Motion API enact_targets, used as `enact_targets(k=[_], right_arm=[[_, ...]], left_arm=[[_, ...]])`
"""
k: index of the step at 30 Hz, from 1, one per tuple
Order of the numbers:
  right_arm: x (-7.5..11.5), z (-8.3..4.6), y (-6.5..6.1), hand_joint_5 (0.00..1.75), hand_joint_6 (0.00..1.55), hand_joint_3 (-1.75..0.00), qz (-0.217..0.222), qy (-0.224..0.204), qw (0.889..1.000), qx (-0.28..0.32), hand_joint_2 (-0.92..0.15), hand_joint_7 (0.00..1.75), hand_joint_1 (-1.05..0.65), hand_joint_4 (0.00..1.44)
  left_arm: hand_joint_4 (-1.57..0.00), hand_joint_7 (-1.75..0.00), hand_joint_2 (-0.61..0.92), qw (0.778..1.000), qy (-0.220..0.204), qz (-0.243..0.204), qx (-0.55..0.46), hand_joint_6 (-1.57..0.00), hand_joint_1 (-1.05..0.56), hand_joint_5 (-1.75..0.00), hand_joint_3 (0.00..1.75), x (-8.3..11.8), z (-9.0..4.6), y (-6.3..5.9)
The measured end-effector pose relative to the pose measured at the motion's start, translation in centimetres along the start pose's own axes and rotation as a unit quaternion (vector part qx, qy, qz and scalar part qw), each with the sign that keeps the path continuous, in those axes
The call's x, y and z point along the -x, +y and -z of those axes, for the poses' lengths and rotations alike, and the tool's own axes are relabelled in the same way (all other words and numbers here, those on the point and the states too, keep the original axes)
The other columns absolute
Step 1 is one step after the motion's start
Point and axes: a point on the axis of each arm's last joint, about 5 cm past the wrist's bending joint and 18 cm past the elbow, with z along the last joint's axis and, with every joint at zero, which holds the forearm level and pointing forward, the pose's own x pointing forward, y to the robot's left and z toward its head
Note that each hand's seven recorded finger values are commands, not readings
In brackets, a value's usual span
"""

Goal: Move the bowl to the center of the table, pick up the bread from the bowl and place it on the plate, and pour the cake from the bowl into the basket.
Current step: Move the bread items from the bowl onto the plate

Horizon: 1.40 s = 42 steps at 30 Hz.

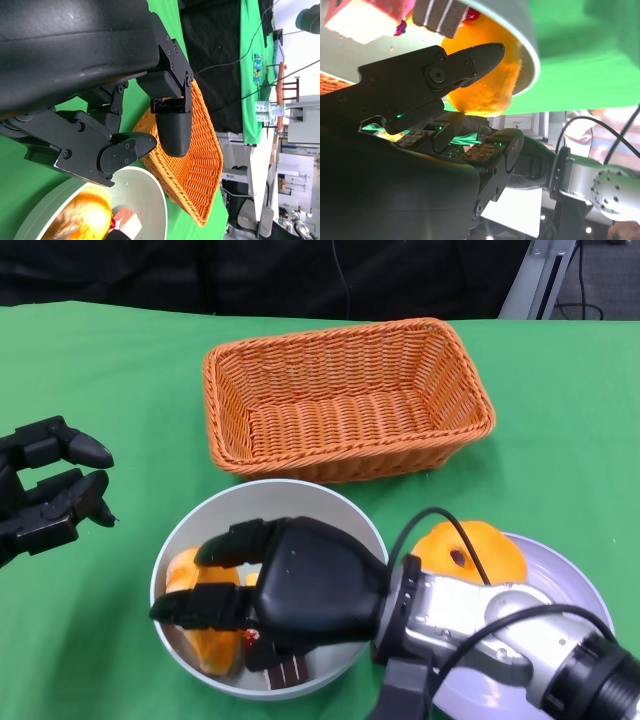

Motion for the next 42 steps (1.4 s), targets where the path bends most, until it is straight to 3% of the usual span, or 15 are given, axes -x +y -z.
enact_targets(k=[5,12,16,19,31,42], right_arm=[[-1.0,0.4,-0.8,0.00,0.43,-0.01,-0.003,-0.014,1.000,0.025,-0.90,0.00,-0.70,0.54],[-1.3,0.4,-0.4,0.00,0.41,-0.01,-0.016,-0.017,0.999,0.024,-0.90,0.00,-0.72,0.51],[-1.8,0.5,-0.8,0.00,0.41,-0.01,-0.014,-0.016,0.999,0.031,-0.92,0.01,-0.72,0.50],[-2.1,0.4,-0.8,0.00,0.41,-0.01,-0.016,-0.017,0.999,0.029,-0.92,0.01,-0.75,0.49],[-2.5,0.6,-0.2,0.01,0.41,0.00,-0.044,-0.019,0.998,0.030,-0.90,0.00,-0.74,0.47],[-2.2,0.7,0.5,0.07,0.54,0.00,-0.038,-0.016,0.999,0.026,-0.89,0.05,-0.72,0.54]], left_arm=[[-0.70,-1.25,0.68,1.000,0.005,-0.009,0.000,-0.75,-0.06,-1.59,0.88,0.0,-0.1,-0.1],[-0.70,-1.30,0.65,1.000,0.003,-0.008,0.003,-0.73,-0.10,-1.63,0.89,0.1,0.0,0.0],[-0.70,-1.31,0.67,1.000,-0.013,0.003,-0.001,-0.70,-0.20,-1.63,0.78,0.5,0.6,0.5],[-0.71,-1.33,0.69,1.000,-0.009,0.003,0.002,-0.70,-0.17,-1.63,0.75,0.6,0.8,0.6],[-0.73,-1.35,0.62,1.000,-0.009,-0.010,-0.004,-0.71,-0.12,-1.64,0.90,0.4,0.2,0.3],[-0.70,-1.32,0.67,1.000,-0.003,-0.013,0.003,-0.72,-0.10,-1.62,0.86,0.5,0.4,0.4]])
